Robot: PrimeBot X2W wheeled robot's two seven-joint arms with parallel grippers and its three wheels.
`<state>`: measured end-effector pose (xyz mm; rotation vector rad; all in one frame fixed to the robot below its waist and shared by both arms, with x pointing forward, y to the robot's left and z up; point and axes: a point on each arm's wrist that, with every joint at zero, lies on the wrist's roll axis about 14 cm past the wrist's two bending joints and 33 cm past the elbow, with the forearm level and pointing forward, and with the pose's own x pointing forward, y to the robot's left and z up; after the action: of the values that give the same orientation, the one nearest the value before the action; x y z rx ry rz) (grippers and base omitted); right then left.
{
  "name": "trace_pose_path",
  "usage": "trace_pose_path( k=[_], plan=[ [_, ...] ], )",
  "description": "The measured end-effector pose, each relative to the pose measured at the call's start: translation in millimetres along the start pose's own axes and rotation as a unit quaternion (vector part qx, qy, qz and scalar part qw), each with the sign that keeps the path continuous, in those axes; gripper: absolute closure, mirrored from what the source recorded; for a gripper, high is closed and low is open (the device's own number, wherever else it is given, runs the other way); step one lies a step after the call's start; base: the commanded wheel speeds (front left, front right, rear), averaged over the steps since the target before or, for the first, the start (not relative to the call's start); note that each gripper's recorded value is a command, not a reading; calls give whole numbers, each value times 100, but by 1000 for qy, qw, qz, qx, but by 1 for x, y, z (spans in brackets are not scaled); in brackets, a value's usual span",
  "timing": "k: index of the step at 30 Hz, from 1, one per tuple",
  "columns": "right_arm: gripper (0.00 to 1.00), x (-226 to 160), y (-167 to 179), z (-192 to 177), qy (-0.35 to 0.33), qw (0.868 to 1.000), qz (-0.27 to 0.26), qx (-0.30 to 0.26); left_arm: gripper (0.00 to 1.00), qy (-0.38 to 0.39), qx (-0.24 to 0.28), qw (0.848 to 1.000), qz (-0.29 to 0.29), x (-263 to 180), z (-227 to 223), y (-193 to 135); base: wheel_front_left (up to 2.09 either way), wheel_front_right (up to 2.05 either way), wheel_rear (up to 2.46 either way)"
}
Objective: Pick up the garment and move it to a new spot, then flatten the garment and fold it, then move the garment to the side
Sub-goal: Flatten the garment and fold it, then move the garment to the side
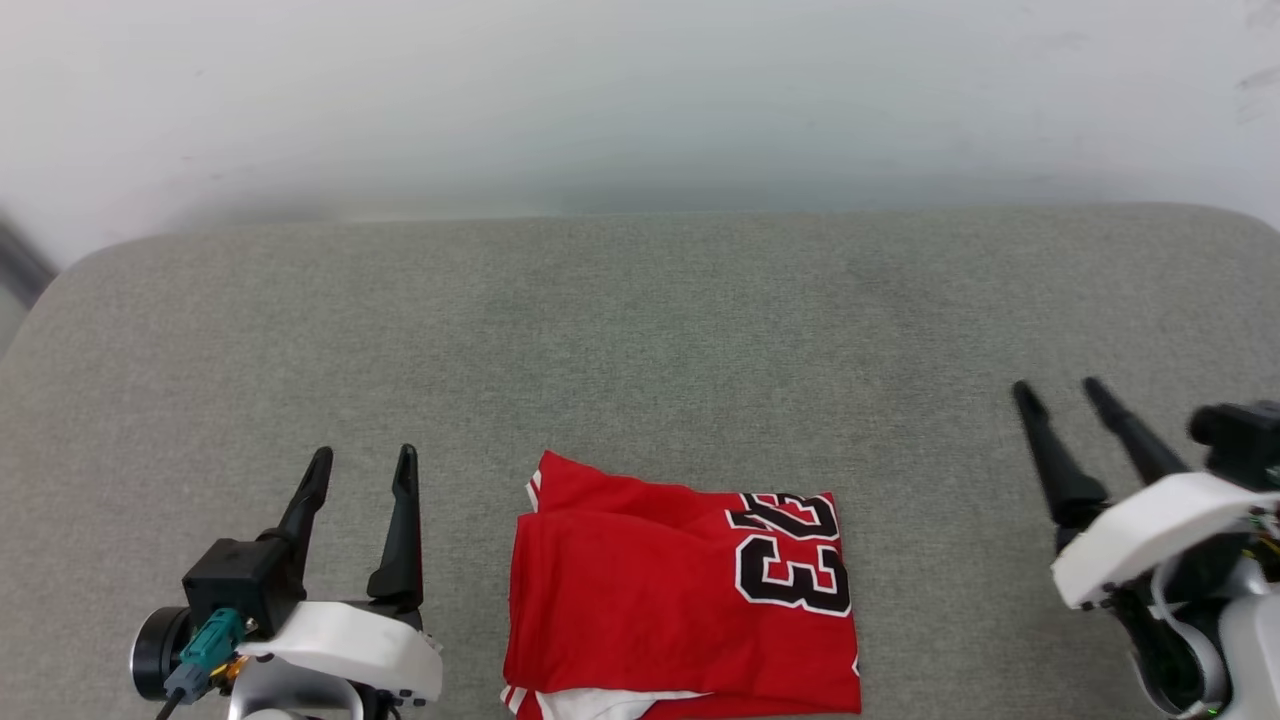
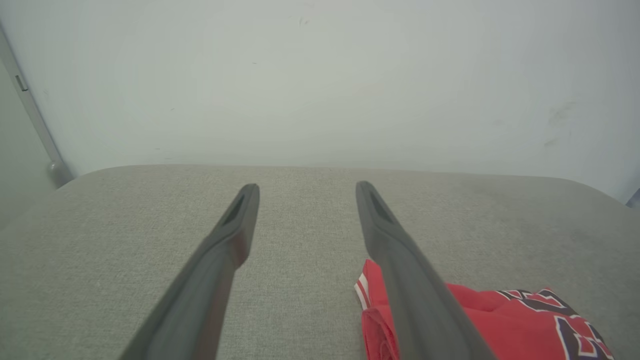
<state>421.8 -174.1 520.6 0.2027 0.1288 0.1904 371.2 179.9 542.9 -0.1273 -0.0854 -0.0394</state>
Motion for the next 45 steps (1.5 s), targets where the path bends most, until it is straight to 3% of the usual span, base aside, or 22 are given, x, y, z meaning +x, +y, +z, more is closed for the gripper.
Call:
trace_pose_path(
  k=[6, 16, 29, 33, 38, 45],
  plan=[
    [0, -24, -2, 30, -80, 996, -27, -25, 0, 0, 2, 1000, 10, -3, -3, 4, 0, 0, 0],
    [0, -62, 14, 18, -69, 997, -24, -39, 0, -1, 11, 999, 31, -27, -5, 13, 0, 0, 0],
    [0, -68, 18, 21, -67, 997, -24, -33, 0, -2, 17, 999, 41, -31, -5, 18, 0, 0, 0],
    [0, -67, 13, 19, -60, 998, -31, -1, 0, -6, 17, 999, 44, -29, -3, 20, 0, 0, 0],
    [0, -63, -14, 2, -23, 995, -57, 81, 0, -13, 13, 999, 50, -26, 0, 22, 0, 0, 0],
    [0, -48, -44, -53, 106, 976, -70, 175, 0, -13, 10, 998, 60, -23, -1, 25, 0, 0, 0]
  ],
)
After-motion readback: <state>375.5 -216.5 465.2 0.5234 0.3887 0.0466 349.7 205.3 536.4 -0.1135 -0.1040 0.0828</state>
